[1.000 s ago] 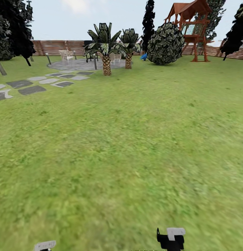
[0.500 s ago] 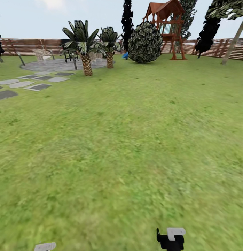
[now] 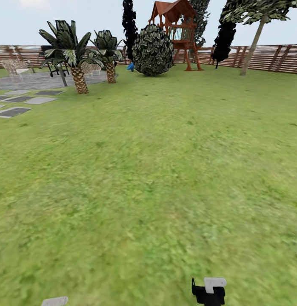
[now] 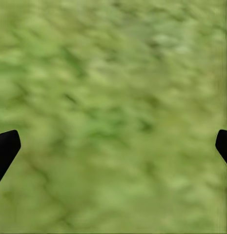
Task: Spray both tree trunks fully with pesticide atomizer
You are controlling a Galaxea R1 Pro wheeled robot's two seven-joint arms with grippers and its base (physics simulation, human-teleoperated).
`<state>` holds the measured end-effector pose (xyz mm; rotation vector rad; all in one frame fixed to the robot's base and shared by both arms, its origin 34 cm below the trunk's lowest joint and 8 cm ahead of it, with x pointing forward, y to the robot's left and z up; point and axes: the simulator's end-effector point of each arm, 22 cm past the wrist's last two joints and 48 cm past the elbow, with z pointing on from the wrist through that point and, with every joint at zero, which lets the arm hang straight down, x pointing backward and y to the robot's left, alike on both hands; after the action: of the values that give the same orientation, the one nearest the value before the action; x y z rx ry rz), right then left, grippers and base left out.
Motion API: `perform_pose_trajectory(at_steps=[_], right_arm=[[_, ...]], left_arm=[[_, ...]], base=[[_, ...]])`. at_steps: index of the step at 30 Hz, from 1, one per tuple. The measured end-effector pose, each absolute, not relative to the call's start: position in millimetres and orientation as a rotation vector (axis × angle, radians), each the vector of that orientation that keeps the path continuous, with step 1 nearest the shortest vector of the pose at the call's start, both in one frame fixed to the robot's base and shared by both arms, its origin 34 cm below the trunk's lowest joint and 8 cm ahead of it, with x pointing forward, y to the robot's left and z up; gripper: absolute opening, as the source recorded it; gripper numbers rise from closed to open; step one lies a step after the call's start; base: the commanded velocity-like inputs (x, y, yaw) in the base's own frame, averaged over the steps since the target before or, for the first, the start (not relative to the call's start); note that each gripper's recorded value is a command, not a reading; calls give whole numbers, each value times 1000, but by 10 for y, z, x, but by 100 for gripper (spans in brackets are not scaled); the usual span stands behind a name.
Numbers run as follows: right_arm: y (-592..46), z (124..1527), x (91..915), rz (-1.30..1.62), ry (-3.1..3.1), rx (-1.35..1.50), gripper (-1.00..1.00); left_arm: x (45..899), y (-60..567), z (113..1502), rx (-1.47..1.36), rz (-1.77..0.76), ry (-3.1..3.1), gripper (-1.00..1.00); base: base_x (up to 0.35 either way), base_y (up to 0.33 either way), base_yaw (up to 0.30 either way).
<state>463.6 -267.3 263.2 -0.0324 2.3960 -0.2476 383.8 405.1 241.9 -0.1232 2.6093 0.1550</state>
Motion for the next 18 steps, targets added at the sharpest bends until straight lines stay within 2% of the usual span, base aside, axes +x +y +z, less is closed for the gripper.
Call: perform_pose_trajectory(at_steps=[18], right_arm=[[-2673, 2604, 4610, -248, 2404, -33, 100]], left_arm=[[3803, 4059, 2397, -123, 157, 2618, -100]], base=[[324, 0, -282]])
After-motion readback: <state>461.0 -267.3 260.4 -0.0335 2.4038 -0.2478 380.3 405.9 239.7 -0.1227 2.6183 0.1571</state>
